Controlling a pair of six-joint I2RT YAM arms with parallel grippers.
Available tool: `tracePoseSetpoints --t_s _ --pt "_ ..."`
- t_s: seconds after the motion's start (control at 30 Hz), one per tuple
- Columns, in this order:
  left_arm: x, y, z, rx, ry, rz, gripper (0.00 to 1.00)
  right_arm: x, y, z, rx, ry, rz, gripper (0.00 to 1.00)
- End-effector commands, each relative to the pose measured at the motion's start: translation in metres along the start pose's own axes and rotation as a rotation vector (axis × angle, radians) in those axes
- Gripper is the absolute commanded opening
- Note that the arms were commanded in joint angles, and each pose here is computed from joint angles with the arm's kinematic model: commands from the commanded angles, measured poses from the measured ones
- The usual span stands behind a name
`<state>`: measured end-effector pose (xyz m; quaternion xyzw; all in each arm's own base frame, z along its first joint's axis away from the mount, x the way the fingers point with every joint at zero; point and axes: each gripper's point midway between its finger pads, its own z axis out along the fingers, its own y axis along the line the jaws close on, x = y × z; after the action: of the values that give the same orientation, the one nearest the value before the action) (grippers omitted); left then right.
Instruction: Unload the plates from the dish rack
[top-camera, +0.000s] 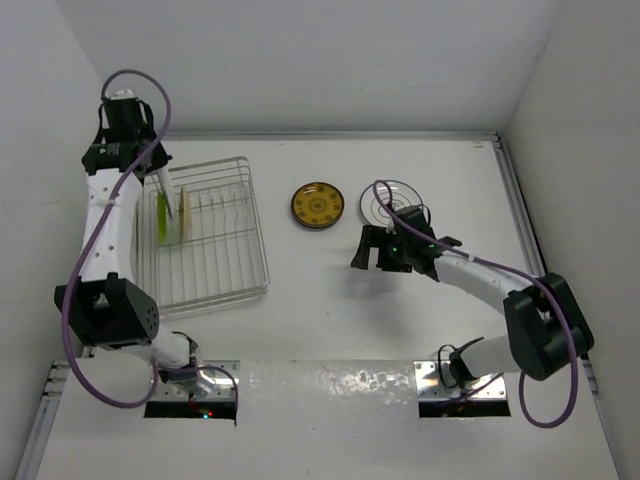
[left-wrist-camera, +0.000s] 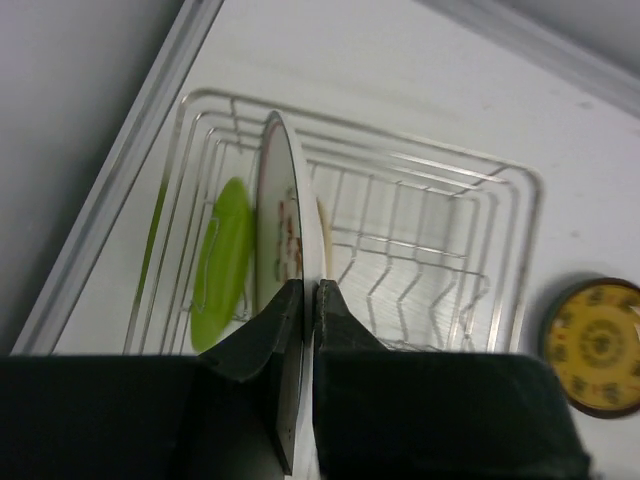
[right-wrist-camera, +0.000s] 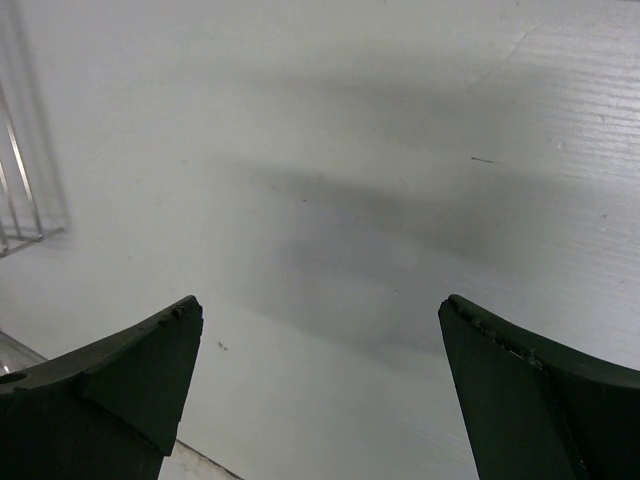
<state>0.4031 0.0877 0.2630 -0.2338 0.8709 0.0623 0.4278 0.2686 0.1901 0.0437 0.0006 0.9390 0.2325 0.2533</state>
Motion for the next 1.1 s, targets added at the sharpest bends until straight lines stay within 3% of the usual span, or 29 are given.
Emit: tracePoseSetpoints --t_s 0.0,0.17,0.27,0.3,0.37,0.43,0.47,0.5,0.63,0.77,0.9,1.07 --pt "-0.065 -0.017 -0.069 0.137 -0.188 -0.016 0.00 -0.024 0.027 -0.017 -0.079 -0.072 -0.014 0.99" --pt "-0.083 -0.059 -0.114 0.284 -0.254 -0.001 0.00 -0.053 0.058 -0.047 -0.197 -0.191 -0.038 0.99" --pt "-0.074 -0.124 -0.146 0.487 -0.298 0.114 0.00 -0.074 0.088 -0.072 -0.342 -0.306 -0.090 0.99" --pt "-0.054 -0.159 -0.162 0.579 -0.281 0.181 0.00 -0.075 0.089 -0.076 -0.339 -0.311 -0.100 0.99" --pt "-0.046 -0.178 -0.175 0.578 -0.340 0.252 0.00 -0.095 0.088 -0.091 -0.284 -0.364 -0.100 0.99" --pt "-0.010 -0.204 -0.182 0.615 -0.336 0.331 0.00 -0.100 0.072 -0.098 -0.186 -0.348 -0.064 0.99" --pt "-0.016 -0.204 -0.190 0.605 -0.397 0.332 0.00 -0.115 0.072 -0.108 -0.162 -0.384 -0.041 0.99" --pt "0.009 -0.213 -0.185 0.619 -0.375 0.382 0.00 -0.119 0.067 -0.115 -0.144 -0.387 0.012 0.99" --pt "0.037 -0.226 -0.202 0.606 -0.469 0.490 0.00 -0.162 0.037 -0.147 -0.136 -0.494 0.175 0.99" --pt "0.077 -0.247 -0.226 0.629 -0.554 0.676 0.00 -0.188 0.044 -0.160 -0.253 -0.471 0.206 0.99" --pt "0.149 -0.264 -0.249 0.613 -0.636 0.946 0.00 -0.186 0.083 -0.158 -0.468 -0.311 0.169 0.99" --pt "0.226 -0.268 -0.241 0.498 -0.684 1.253 0.00 -0.177 0.084 -0.155 -0.489 -0.283 0.167 0.99"
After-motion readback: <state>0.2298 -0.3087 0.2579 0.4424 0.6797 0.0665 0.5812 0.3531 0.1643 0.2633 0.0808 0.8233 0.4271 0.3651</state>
